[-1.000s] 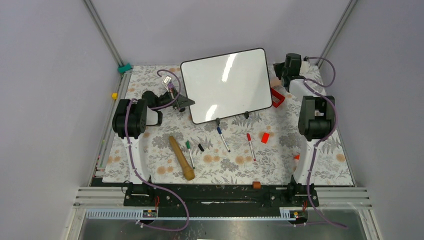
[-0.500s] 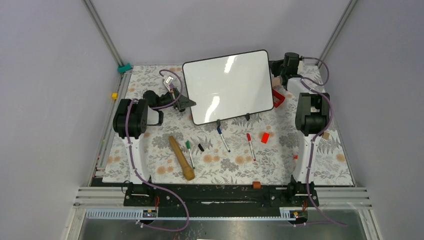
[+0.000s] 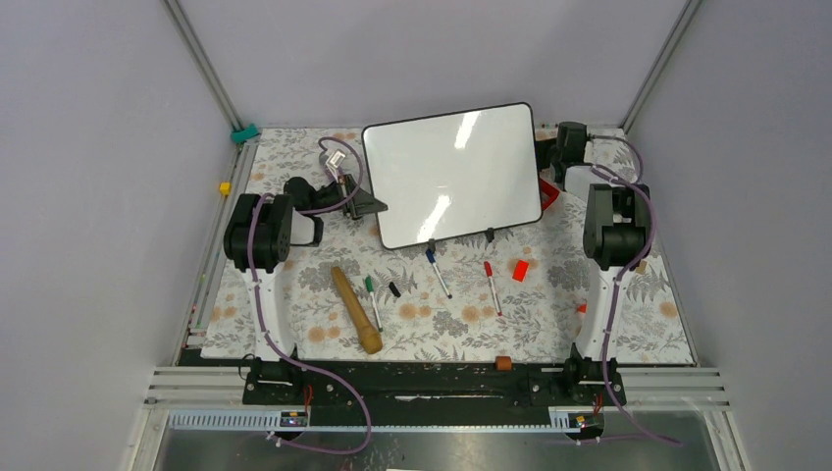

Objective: Write a sentence on the whiteboard
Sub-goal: Move the whiteboard to the center of the board.

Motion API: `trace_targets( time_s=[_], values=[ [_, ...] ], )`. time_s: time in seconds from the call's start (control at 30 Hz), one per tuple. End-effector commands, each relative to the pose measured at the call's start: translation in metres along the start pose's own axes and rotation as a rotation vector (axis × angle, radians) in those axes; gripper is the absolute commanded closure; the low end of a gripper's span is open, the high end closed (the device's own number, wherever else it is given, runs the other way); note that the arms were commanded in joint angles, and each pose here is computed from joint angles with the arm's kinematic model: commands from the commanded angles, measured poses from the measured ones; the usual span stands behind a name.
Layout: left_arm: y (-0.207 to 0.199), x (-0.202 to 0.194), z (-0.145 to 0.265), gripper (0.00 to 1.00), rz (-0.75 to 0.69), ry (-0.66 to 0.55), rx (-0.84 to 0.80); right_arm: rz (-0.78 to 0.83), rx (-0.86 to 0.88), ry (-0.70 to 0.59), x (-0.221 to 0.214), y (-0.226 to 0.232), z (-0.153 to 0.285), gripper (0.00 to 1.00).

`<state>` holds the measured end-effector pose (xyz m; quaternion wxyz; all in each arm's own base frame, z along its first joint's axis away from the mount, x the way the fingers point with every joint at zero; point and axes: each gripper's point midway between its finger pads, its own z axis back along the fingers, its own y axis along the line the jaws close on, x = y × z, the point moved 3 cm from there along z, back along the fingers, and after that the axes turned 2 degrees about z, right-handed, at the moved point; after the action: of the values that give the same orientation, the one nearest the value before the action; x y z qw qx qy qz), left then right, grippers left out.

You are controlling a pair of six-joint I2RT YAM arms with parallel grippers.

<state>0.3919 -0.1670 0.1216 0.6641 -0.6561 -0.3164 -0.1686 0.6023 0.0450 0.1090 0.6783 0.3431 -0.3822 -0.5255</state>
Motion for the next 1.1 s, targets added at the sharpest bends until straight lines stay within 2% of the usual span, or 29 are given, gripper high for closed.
trace_targets(
  time_s=[0.0, 0.7, 1.07],
  values=[
    [-0.024, -0.025, -0.009, 1.00, -0.045, 0.168, -0.108, 0.003, 0.093, 0.082, -0.026, 0.037, 0.044, 1.00],
    [-0.042, -0.048, -0.009, 1.00, -0.042, 0.203, -0.127, -0.017, 0.119, -0.029, -0.029, -0.012, 0.115, 1.00],
    [-0.061, -0.073, -0.009, 1.00, -0.018, 0.215, -0.132, 0.009, 0.117, -0.117, -0.022, -0.039, 0.151, 1.00]
  ],
)
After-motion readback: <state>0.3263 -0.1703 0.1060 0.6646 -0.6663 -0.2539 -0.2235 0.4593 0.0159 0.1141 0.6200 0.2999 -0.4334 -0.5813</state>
